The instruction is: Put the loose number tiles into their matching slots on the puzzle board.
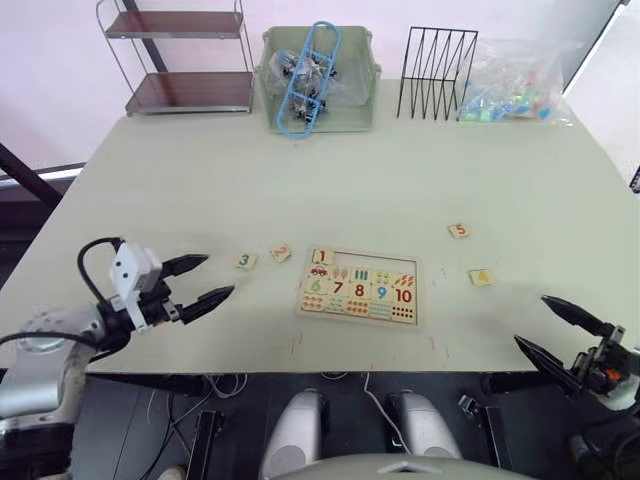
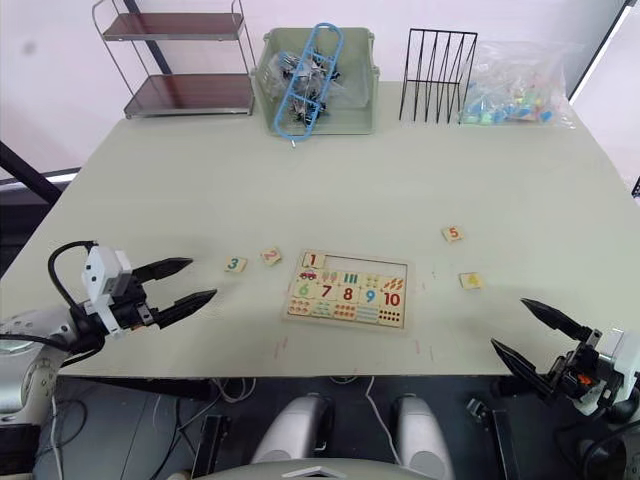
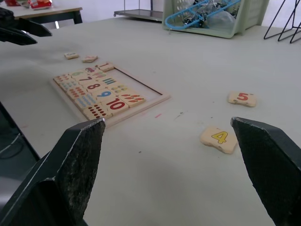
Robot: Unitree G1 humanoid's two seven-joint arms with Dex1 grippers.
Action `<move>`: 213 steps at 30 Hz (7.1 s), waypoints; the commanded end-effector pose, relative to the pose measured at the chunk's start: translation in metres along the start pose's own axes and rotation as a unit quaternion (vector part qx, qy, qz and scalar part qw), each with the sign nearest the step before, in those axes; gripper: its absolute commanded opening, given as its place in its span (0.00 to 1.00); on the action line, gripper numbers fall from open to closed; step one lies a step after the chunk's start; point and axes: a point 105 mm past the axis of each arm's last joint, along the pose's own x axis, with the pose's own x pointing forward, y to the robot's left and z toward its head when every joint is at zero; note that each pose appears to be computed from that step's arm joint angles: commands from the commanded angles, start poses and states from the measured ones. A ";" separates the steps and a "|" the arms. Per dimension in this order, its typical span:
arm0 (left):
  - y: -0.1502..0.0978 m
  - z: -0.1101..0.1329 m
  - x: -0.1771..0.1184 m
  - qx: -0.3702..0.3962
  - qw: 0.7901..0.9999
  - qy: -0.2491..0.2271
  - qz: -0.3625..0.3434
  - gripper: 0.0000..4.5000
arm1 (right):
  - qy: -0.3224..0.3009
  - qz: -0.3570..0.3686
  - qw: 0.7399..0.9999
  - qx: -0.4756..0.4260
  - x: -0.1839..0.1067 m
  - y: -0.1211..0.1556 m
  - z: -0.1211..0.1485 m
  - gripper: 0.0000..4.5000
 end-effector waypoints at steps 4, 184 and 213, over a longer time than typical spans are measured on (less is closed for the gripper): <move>0.002 0.019 0.021 0.048 0.997 0.025 -0.046 0.97 | -0.009 0.047 0.999 0.006 0.004 0.013 0.013 1.00; -0.001 -0.029 0.000 0.187 0.930 0.101 -0.299 0.99 | -0.037 0.246 0.967 -0.045 0.029 0.015 0.026 1.00; 0.008 -0.026 0.001 0.193 0.926 0.121 -0.302 0.21 | -0.039 0.248 0.967 -0.043 0.027 0.021 0.022 1.00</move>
